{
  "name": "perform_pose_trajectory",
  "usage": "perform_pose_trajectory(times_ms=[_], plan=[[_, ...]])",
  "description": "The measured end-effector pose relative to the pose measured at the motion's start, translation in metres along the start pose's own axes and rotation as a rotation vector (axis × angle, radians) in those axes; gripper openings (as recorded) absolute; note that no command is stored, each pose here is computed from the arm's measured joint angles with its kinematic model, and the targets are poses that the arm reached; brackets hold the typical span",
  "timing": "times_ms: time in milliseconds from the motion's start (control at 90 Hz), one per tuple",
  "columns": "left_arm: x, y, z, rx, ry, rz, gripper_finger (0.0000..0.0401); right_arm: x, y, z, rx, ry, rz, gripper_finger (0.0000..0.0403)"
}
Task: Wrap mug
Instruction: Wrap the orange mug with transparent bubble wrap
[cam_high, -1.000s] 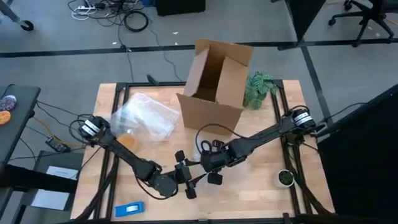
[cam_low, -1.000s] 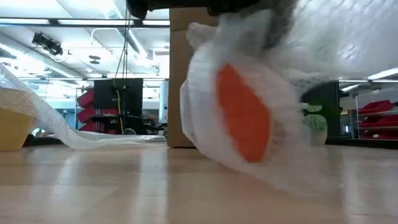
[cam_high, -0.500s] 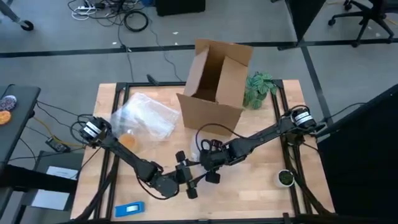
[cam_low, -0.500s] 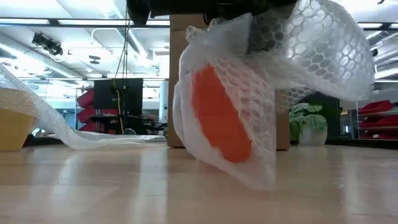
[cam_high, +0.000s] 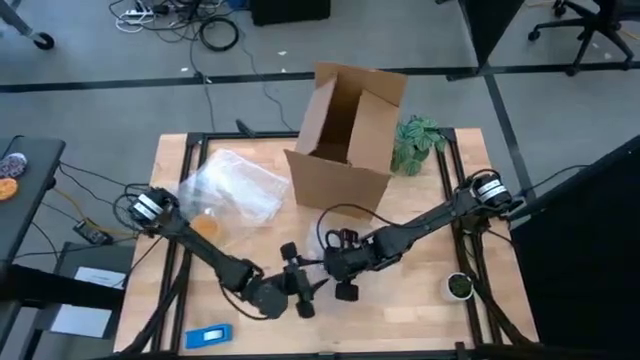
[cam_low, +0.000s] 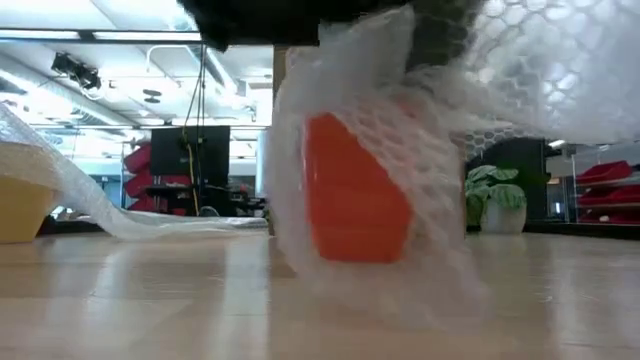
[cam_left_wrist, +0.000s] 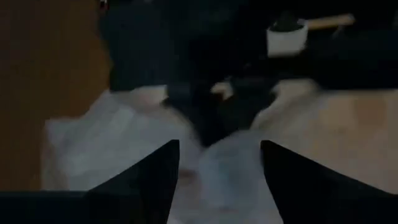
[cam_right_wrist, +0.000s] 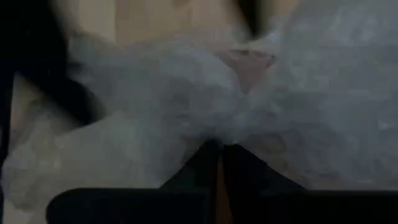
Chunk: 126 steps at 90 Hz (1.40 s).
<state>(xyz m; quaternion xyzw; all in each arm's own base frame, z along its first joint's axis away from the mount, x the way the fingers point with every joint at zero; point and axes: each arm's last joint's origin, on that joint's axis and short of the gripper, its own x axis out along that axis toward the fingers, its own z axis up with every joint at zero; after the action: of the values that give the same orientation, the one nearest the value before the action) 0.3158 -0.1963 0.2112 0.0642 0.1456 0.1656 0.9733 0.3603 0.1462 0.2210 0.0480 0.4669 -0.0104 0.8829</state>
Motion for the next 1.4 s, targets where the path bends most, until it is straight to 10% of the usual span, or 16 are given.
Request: perform_pose_trajectory(times_ms=[989, 1400], plan=[[0.042, 0.021, -0.037, -0.136, 0.092, -0.085, 0.0209, -0.052, 0.008, 0.032, -0.071, -0.035, -0.009, 0.0], [0.041, 0.02, -0.037, -0.112, 0.089, -0.089, 0.0209, -0.109, 0.033, 0.004, 0.056, 0.234, -0.138, 0.0]])
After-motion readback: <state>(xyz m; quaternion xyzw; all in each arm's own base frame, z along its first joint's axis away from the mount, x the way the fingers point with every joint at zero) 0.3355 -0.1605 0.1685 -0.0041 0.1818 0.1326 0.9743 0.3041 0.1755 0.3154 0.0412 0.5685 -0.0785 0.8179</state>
